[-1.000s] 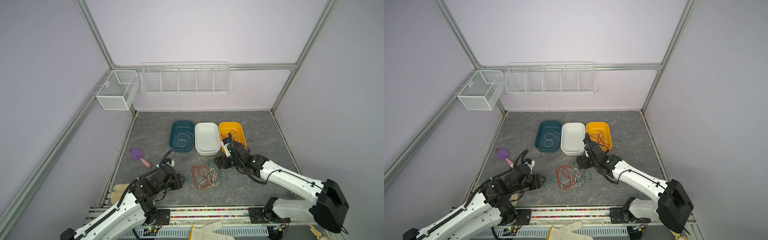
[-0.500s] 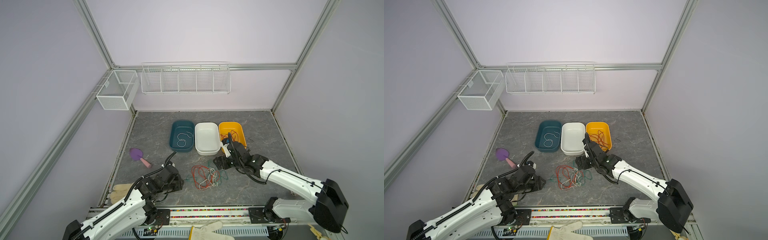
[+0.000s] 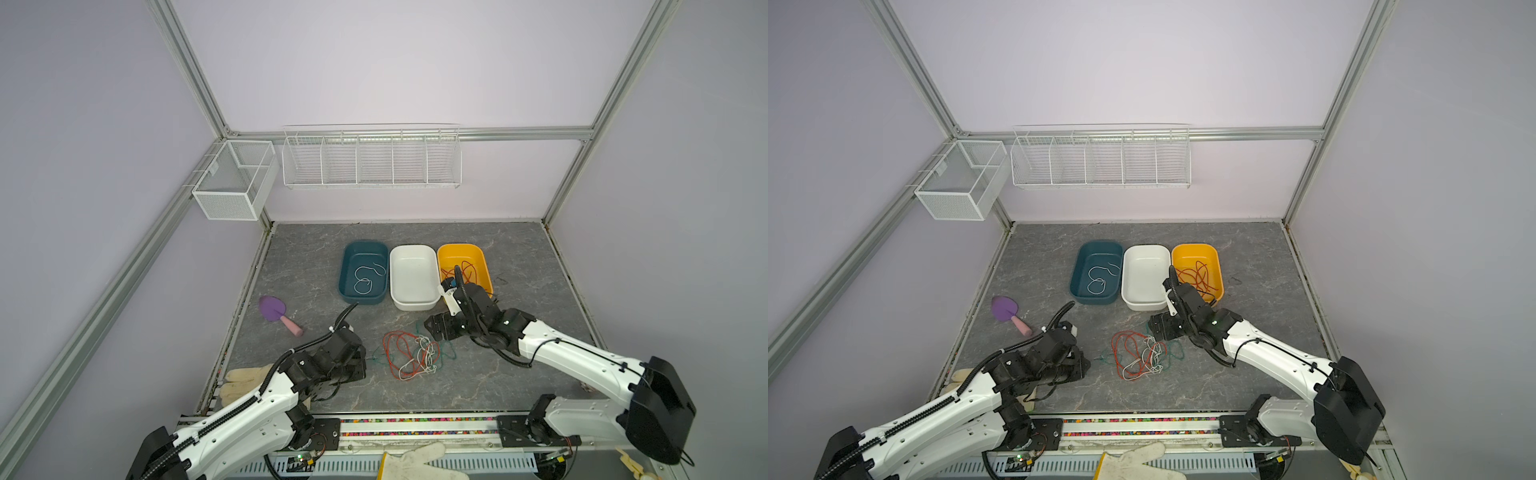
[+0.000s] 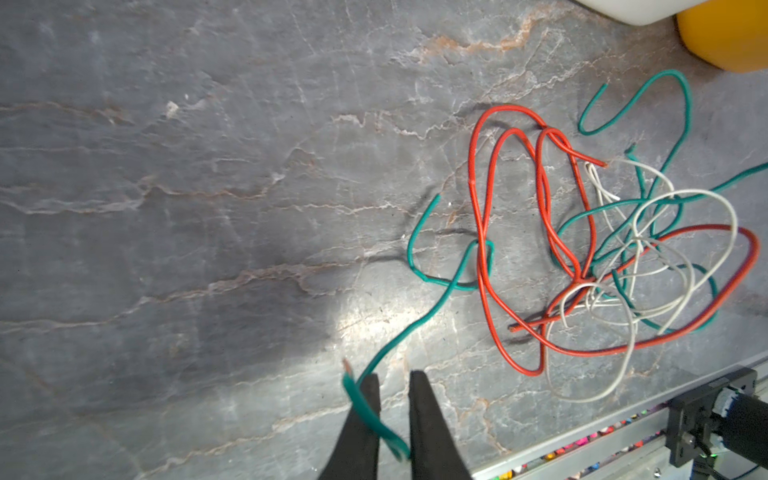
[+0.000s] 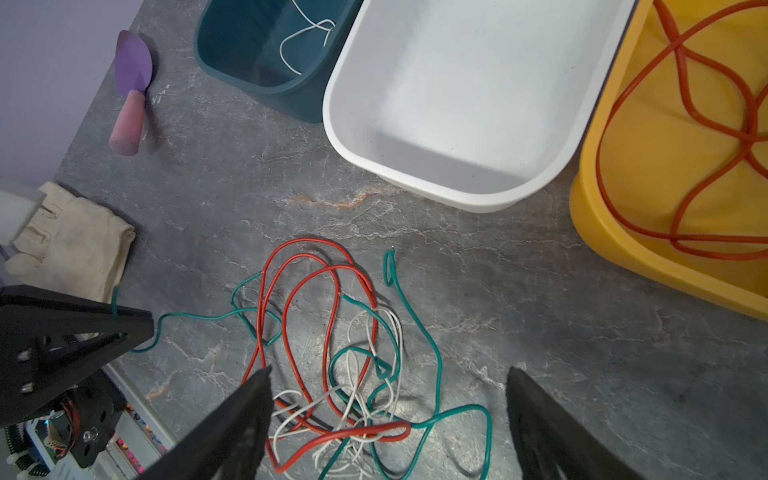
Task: Untangle the cables
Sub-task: 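Grasp the end of a green wire with the left gripper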
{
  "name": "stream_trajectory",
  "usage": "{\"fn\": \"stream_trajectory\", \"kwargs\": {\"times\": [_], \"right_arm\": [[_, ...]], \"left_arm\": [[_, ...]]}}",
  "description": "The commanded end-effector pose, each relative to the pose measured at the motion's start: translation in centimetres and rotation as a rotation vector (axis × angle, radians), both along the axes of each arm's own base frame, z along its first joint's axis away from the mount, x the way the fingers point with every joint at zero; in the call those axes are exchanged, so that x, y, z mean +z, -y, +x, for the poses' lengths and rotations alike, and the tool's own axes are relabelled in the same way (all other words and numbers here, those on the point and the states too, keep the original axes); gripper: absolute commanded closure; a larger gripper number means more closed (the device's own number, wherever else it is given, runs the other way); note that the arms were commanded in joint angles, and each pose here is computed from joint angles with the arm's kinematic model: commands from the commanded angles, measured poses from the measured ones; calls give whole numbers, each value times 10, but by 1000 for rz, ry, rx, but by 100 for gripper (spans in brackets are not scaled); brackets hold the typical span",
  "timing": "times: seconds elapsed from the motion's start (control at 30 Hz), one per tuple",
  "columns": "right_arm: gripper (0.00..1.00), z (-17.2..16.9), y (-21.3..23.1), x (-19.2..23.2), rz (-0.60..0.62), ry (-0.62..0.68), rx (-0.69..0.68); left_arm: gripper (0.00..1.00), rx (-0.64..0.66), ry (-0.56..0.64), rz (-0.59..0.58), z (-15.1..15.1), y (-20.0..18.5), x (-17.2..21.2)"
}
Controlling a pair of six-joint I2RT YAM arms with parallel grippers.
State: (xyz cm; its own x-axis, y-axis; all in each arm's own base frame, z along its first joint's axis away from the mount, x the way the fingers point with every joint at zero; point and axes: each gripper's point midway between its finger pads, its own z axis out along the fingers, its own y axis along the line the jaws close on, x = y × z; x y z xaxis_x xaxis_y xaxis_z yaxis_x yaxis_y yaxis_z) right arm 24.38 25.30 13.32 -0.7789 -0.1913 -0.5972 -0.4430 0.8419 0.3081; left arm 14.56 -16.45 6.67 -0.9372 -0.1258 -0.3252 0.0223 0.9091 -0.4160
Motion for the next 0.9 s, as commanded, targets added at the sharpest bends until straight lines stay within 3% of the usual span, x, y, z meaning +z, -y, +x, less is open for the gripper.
{"fn": "stream_trajectory", "kwargs": {"times": [0.0, 0.1, 0.2, 0.67, 0.87], "right_arm": [[11, 3, -5, 2, 18, 1, 9], [11, 3, -6, 0, 16, -7, 9], [11, 3, -7, -2, 16, -11, 13], [12, -9, -30, -1, 93, -37, 121], [12, -18, -43, -3, 93, -43, 184]], "left_arm": [[94, -5, 8, 14, 0, -2, 2], [100, -15, 21, 34, 0, -5, 8], [100, -16, 42, 62, 2, -11, 19], [100, -16, 95, -27, 8, 0, 69], [100, -20, 135, 8, 13, -4, 101]]}}
